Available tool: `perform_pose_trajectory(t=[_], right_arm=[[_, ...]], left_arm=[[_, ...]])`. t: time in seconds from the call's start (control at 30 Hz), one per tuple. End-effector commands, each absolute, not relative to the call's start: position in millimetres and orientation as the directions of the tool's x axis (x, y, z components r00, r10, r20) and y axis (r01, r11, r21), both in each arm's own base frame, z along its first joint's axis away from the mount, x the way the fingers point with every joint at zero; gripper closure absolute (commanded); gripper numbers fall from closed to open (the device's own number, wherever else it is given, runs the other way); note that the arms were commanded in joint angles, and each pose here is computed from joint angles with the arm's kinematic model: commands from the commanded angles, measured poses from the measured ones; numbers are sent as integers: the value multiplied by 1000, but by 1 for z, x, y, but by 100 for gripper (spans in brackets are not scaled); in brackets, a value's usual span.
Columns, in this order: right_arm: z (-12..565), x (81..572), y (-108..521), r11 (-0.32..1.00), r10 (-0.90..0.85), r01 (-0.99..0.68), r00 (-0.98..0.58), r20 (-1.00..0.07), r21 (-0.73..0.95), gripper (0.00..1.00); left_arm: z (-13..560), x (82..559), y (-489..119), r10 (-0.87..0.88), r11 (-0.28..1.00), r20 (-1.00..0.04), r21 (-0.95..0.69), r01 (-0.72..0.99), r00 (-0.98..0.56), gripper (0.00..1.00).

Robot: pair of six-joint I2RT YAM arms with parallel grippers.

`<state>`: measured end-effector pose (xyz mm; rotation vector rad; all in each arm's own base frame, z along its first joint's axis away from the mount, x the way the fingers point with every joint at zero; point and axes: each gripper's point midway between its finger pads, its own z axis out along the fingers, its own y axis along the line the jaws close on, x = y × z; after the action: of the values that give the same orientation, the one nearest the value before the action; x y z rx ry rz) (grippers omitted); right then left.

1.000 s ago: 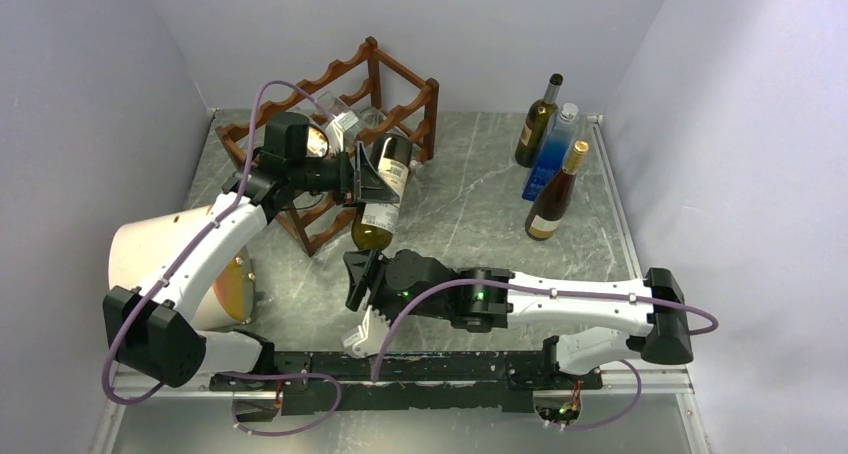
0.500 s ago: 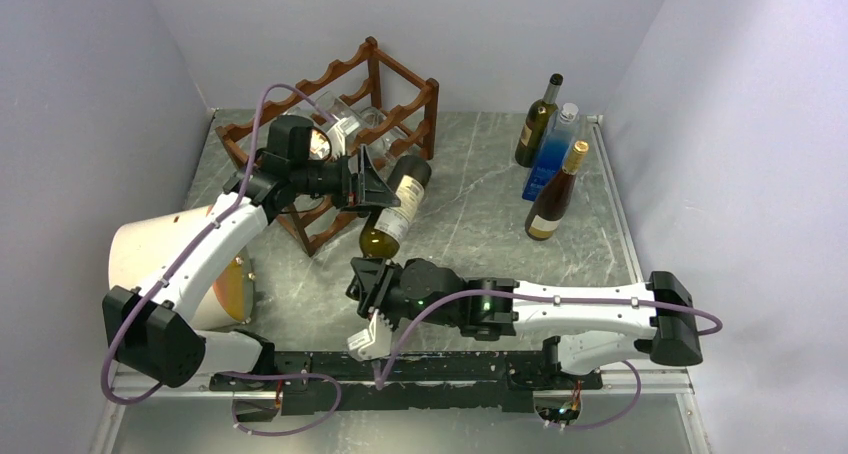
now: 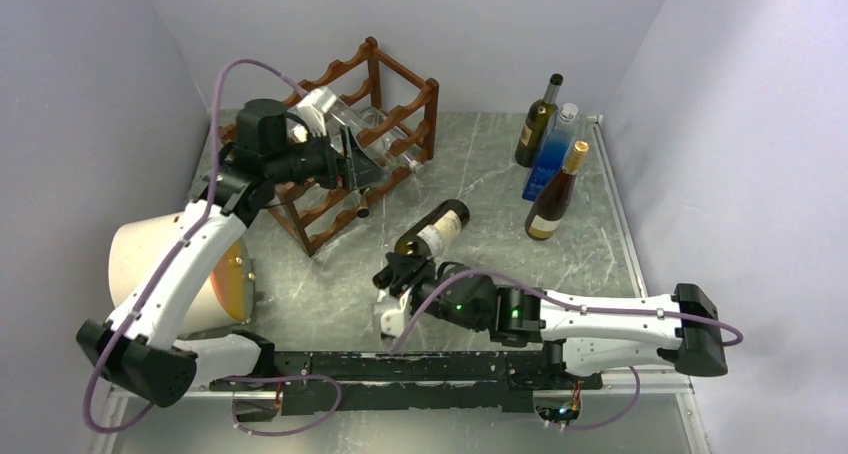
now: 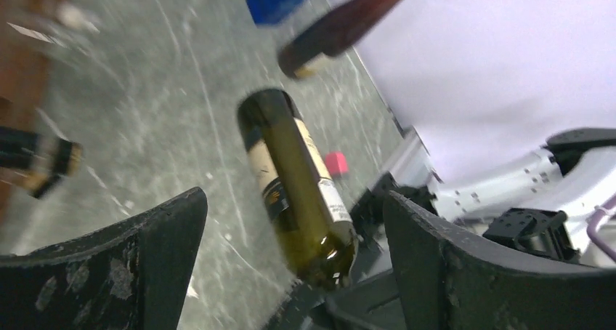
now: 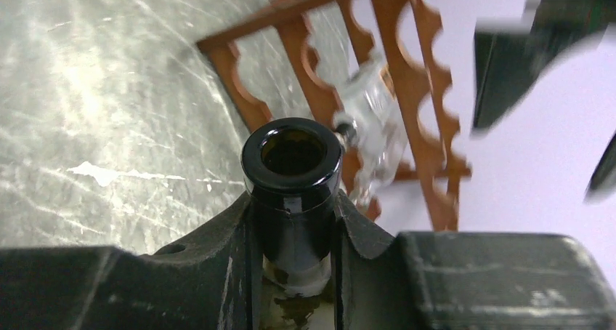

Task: Take the wine bottle off the wine rack

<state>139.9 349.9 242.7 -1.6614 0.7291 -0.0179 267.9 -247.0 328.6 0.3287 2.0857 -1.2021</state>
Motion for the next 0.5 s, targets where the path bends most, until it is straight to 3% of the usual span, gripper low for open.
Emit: perform_pose_trajectory(t=[0.0, 0.13, 0.2, 0.37, 0.47], right_arm=[[308, 191, 310, 432, -453, -509, 592, -667, -745, 100], [319, 249, 270, 706, -316, -536, 346, -884, -462, 100], [331, 276, 251, 807, -229, -493, 243, -943, -324, 100], [341, 333, 230, 912, -171, -342, 183, -968, -225, 100], [343, 371, 214, 957, -137, -233, 169, -976, -175, 100]], left_arm=[[400, 284, -207, -193, 692, -882, -433, 577, -430, 7], [451, 281, -168, -242, 796, -956, -293, 529, -164, 7], [470, 274, -148, -267, 836, -963, -253, 488, -41, 7], [482, 258, -97, -280, 920, -937, -201, 335, 207, 7], [471, 261, -75, -233, 959, -931, -173, 226, 280, 7]])
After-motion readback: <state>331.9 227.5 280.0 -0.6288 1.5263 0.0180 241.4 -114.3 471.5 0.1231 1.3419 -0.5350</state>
